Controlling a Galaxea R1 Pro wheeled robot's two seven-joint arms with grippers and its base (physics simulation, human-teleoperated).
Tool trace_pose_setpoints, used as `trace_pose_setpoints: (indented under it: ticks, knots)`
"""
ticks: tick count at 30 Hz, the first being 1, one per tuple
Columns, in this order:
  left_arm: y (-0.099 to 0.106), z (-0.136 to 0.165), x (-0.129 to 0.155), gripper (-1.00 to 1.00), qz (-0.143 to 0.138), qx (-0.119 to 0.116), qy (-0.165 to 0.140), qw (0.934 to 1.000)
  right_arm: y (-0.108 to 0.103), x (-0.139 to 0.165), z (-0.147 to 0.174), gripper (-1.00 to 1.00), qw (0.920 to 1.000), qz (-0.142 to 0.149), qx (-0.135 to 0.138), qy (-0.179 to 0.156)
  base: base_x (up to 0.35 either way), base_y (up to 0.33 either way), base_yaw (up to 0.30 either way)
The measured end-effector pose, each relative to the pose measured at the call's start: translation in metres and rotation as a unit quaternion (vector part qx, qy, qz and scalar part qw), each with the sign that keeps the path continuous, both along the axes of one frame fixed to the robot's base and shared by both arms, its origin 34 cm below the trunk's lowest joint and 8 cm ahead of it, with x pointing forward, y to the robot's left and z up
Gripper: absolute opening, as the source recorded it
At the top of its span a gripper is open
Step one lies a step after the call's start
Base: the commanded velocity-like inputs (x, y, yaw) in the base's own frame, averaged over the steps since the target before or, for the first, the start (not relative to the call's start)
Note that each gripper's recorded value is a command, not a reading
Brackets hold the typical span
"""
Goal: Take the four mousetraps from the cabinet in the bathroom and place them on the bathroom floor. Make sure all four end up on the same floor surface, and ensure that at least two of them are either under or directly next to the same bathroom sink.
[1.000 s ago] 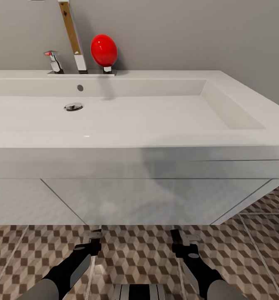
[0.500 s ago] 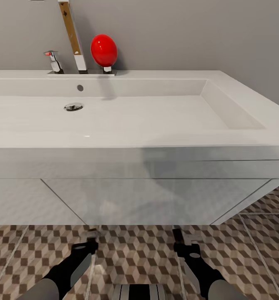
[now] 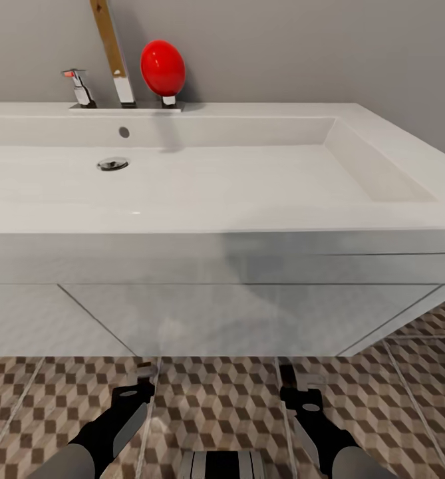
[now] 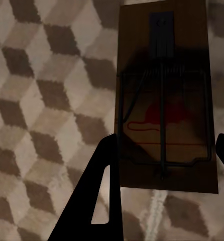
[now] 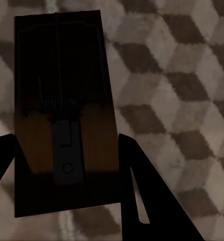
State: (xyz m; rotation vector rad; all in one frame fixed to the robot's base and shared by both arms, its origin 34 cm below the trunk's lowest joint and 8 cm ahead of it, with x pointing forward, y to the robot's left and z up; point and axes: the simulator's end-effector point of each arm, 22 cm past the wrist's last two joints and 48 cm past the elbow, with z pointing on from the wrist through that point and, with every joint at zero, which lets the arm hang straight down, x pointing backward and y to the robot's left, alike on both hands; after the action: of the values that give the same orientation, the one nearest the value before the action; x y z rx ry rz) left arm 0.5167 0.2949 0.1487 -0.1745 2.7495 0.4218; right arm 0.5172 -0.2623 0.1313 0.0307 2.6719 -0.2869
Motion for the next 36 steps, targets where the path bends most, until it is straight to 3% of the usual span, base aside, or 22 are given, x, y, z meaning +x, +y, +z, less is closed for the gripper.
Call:
trace_pose_setpoints:
  ticks: [27, 36]
  knots:
    - [0.0, -0.008, -0.005, -1.0, -0.002, 0.0, 0.008, 1.0, -0.004, -0.008, -0.009, -1.0, 0.9999, -0.003, -0.002, 0.01, 0.0, 0.0, 0.0]
    - [-0.001, -0.025, -0.019, -1.0, -0.002, 0.0, 0.026, 0.9997, -0.005, -0.022, -0.026, -1.0, 0.9996, -0.004, -0.002, 0.028, 0.0, 0.0, 0.0]
